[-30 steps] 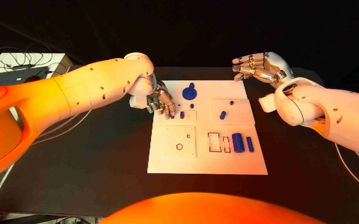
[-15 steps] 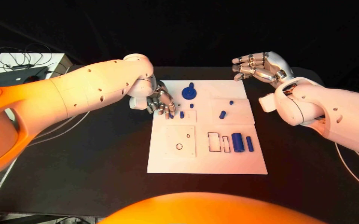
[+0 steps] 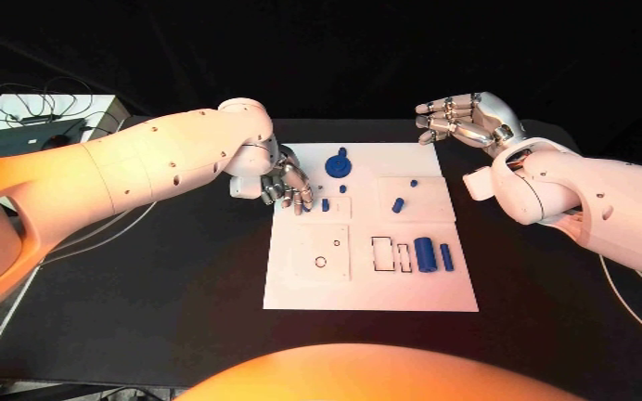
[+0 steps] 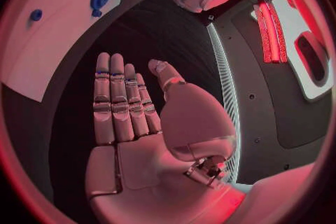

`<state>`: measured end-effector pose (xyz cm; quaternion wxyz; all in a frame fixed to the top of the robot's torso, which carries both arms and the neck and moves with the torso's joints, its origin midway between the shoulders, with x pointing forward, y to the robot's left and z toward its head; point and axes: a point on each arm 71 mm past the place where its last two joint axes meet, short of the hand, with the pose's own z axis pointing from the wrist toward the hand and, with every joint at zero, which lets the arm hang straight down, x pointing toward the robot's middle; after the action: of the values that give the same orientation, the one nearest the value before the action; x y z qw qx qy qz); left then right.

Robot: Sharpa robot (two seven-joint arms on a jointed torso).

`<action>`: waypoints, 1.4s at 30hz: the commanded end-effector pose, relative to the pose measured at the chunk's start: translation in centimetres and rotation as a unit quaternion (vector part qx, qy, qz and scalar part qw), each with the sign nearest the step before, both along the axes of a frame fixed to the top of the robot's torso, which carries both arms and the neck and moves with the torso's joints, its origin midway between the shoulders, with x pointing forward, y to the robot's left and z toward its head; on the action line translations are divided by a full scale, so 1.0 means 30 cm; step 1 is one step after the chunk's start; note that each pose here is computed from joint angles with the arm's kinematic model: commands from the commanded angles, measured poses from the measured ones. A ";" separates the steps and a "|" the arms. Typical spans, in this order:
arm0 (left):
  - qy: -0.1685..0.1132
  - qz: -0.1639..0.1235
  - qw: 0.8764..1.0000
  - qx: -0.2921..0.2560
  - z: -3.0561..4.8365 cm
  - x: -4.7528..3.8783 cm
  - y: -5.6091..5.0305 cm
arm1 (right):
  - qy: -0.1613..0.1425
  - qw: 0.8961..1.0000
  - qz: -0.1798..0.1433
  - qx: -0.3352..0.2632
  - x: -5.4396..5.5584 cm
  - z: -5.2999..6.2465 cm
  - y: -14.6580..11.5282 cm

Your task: Assemble the parts on the task board

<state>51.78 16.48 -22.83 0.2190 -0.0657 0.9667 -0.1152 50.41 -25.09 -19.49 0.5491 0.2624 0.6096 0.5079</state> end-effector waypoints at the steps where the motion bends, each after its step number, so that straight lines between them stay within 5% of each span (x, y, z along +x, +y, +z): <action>1: -0.008 0.004 1.000 0.014 -0.014 -0.007 0.009 | -0.001 1.000 0.008 -0.001 -0.002 0.001 0.004; 31: -0.031 0.027 0.999 -0.003 -0.029 -0.021 0.005 | -0.001 1.000 0.008 -0.002 -0.002 0.000 0.002; 42: -0.037 0.039 0.998 -0.017 -0.019 -0.029 0.031 | -0.001 1.000 0.008 -0.002 -0.003 0.001 0.000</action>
<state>50.92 17.48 -23.49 0.2514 -0.0975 0.9558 -0.1173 50.39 -25.20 -19.51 0.5486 0.2613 0.6111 0.5073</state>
